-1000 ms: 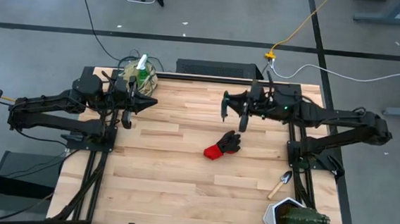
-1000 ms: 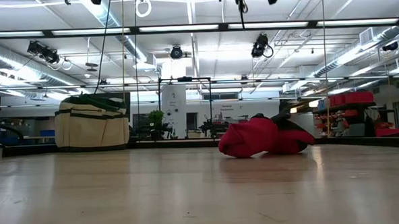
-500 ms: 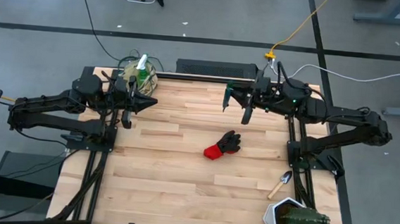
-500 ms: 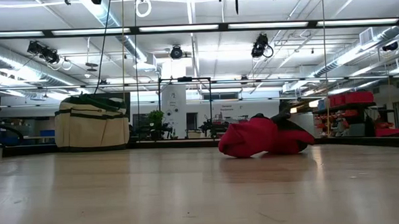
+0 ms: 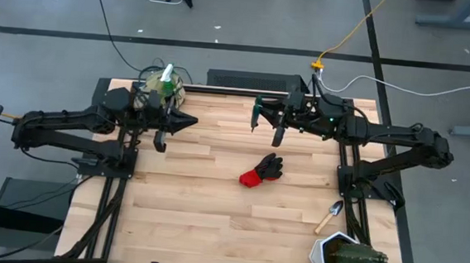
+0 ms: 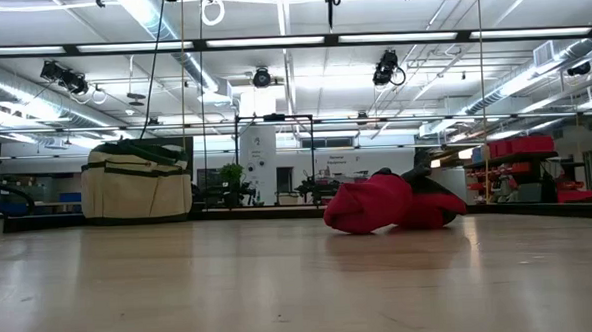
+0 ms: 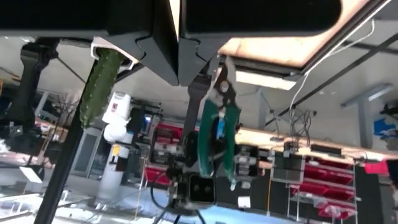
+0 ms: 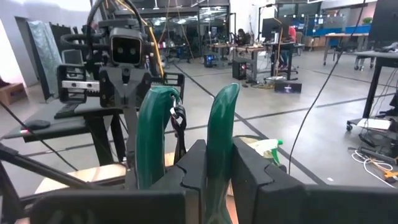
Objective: Pick & Place Garden tools in Gardening bag
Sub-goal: Put the shear scissors into the gardening bag
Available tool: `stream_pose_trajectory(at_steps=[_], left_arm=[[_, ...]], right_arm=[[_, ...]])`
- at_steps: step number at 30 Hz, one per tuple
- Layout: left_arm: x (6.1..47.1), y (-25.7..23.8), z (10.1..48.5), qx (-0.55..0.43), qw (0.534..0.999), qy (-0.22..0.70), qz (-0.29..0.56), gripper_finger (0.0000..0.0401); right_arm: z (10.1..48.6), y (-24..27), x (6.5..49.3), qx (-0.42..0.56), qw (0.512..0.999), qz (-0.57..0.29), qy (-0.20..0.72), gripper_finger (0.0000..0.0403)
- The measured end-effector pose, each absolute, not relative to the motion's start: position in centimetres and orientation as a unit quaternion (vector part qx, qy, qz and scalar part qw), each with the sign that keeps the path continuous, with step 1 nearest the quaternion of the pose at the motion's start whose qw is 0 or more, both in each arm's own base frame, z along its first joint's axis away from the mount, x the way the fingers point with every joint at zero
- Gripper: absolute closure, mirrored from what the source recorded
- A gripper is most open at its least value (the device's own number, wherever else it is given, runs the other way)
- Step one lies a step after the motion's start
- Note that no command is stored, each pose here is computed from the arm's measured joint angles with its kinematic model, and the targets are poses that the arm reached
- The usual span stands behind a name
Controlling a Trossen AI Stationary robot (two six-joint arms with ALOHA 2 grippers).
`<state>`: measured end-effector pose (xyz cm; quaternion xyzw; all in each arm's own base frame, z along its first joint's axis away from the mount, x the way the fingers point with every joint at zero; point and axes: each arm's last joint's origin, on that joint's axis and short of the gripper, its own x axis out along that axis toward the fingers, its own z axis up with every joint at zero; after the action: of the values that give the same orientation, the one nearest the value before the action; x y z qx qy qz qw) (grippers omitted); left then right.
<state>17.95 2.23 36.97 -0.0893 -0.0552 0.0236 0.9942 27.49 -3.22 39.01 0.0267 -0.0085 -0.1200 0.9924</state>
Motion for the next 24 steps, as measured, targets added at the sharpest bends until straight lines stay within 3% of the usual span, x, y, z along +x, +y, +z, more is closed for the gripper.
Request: stream_pose_trajectory(at_steps=[24], left_arm=[[23.6,2.8,35.9,-0.081,0.99,-0.116,-0.021,0.0384]], right_arm=[[38.2,-3.3,29.0,0.023,0.992,-0.12,-0.012,0.0357]])
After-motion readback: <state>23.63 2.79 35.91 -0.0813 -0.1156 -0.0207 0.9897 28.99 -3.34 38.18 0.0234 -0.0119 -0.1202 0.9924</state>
